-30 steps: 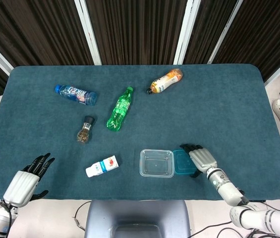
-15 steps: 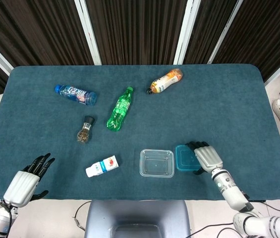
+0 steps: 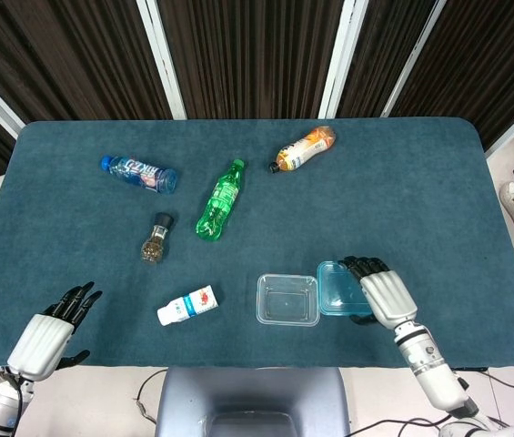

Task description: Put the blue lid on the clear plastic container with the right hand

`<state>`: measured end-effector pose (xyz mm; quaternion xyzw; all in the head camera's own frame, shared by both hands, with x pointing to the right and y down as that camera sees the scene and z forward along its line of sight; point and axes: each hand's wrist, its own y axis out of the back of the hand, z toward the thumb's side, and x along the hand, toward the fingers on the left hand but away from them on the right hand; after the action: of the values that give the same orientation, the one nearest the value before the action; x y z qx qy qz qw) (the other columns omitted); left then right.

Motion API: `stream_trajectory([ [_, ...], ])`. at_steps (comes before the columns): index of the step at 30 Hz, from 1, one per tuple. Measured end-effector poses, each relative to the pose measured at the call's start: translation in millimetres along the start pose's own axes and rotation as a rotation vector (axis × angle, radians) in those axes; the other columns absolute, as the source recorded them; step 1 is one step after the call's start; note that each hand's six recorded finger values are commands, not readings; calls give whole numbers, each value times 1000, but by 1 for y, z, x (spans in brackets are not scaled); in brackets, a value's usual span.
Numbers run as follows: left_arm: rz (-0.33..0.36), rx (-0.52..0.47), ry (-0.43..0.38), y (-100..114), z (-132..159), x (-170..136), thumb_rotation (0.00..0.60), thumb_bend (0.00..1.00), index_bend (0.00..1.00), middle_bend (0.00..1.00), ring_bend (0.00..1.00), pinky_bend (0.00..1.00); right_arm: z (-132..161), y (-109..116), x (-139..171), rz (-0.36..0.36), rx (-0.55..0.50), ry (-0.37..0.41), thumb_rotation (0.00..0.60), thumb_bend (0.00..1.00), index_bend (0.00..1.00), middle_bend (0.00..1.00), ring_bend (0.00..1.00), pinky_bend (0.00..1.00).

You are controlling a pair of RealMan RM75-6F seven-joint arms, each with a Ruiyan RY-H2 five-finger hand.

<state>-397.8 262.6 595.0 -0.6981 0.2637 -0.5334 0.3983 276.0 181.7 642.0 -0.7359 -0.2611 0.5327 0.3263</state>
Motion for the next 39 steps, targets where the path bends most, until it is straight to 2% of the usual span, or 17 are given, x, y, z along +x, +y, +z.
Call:
stream_trajectory([
  [18, 11, -24, 7, 4, -6, -1, 600, 339, 98, 13, 86, 437, 94, -23, -31, 41, -55, 92, 600, 303, 491, 527, 715, 602],
  [23, 11, -25, 1, 4, -4, -2, 600, 339, 98, 13, 86, 437, 105, -25, -35, 39, -49, 88, 600, 302, 474, 527, 700, 599],
  [35, 7, -27, -5, 4, -4, -3, 600, 339, 100, 17, 86, 438, 126, -36, -46, 87, -64, 71, 600, 293, 396, 525, 627, 533],
  [39, 10, -31, -6, 5, -4, -3, 600, 338, 101, 18, 87, 438, 130, -40, -48, 97, -60, 71, 600, 289, 350, 468, 556, 505],
])
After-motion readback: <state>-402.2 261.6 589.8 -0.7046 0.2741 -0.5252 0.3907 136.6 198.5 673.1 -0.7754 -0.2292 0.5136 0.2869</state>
